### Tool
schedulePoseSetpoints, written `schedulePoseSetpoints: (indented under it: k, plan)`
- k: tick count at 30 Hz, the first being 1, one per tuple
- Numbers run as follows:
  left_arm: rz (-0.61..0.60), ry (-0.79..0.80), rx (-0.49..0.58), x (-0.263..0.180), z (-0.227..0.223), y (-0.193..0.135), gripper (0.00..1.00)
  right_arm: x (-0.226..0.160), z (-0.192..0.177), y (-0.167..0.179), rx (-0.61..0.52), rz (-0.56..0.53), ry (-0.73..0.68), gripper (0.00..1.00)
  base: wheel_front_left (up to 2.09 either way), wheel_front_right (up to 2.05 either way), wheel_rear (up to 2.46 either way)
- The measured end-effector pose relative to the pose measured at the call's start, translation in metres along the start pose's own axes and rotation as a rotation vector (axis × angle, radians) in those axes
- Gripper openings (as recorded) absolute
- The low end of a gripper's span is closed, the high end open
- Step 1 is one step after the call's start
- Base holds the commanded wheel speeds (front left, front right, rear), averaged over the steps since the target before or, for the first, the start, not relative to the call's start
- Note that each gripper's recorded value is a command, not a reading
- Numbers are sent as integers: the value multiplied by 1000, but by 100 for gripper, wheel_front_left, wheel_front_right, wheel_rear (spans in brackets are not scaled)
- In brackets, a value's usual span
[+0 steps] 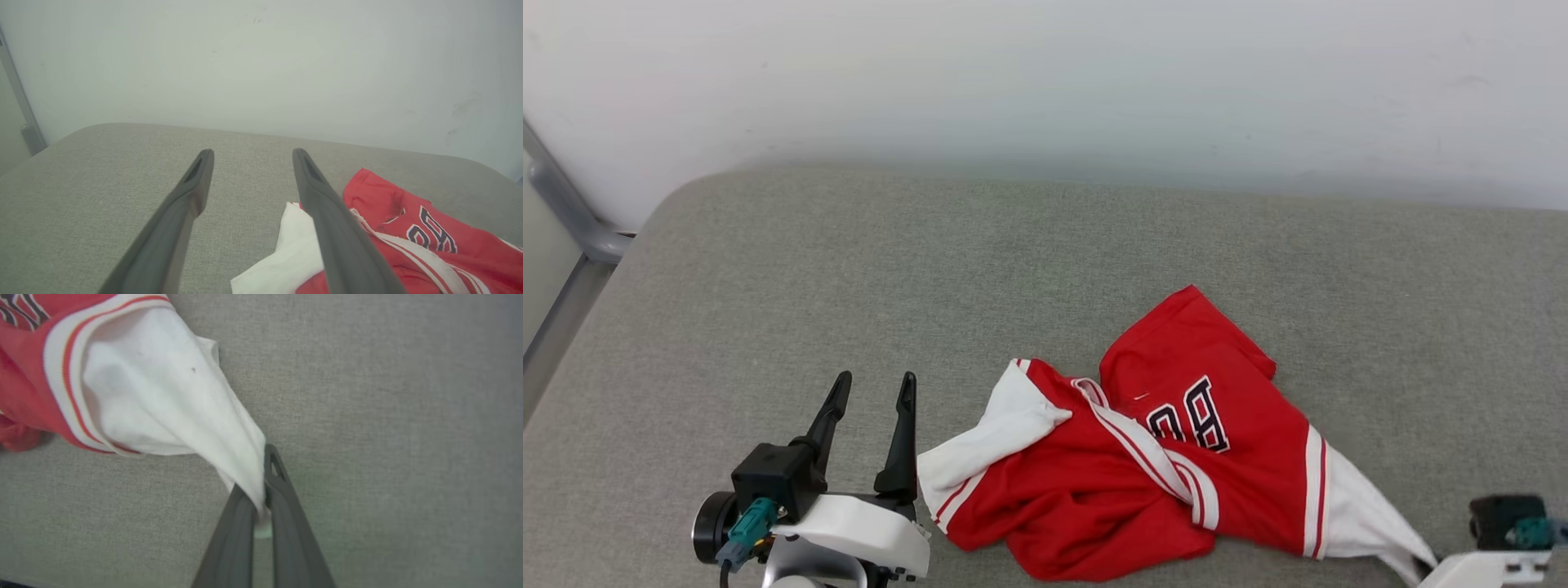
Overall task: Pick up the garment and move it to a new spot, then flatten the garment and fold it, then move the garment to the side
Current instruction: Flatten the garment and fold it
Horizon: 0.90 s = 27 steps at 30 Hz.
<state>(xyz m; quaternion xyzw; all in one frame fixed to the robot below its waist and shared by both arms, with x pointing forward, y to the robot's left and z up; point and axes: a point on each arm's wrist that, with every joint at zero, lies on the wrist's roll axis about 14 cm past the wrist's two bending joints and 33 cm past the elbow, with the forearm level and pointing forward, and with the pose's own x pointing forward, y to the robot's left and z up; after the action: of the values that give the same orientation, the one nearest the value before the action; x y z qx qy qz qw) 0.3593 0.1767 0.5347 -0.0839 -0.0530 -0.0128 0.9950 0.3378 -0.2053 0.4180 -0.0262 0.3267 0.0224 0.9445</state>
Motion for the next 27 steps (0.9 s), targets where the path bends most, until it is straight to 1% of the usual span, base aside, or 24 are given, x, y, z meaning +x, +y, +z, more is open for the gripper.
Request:
schedulePoseSetpoints:
  k: [3,4,5,6,10,14,20,24,27]
  plan:
    - [0,10,3,1,-2,0,100,0,-28,4,48,6,51,0,0,0,0]
    - [-1,12,1,2,-3,0,100,1,-33,4,59,6,58,6,0,0,0]
    - [-3,14,2,2,-3,0,100,2,-38,5,71,8,62,40,0,0,0]
    - [-4,16,2,2,-3,0,100,2,-41,6,82,10,59,100,0,0,0]
    - [-7,23,5,1,-5,0,100,2,-34,7,126,13,-22,100,0,0,0]
    - [3,36,4,-2,-7,2,100,-2,-15,9,144,22,-141,100,0,0,0]
    - [17,53,6,-7,-9,6,100,-23,18,13,146,37,-333,100,0,0,0]
    - [17,117,14,-8,-18,11,100,-38,43,12,147,36,-454,100,0,0,0]
    - [-24,229,14,-10,-34,7,100,-46,55,12,144,37,-505,100,0,0,0]
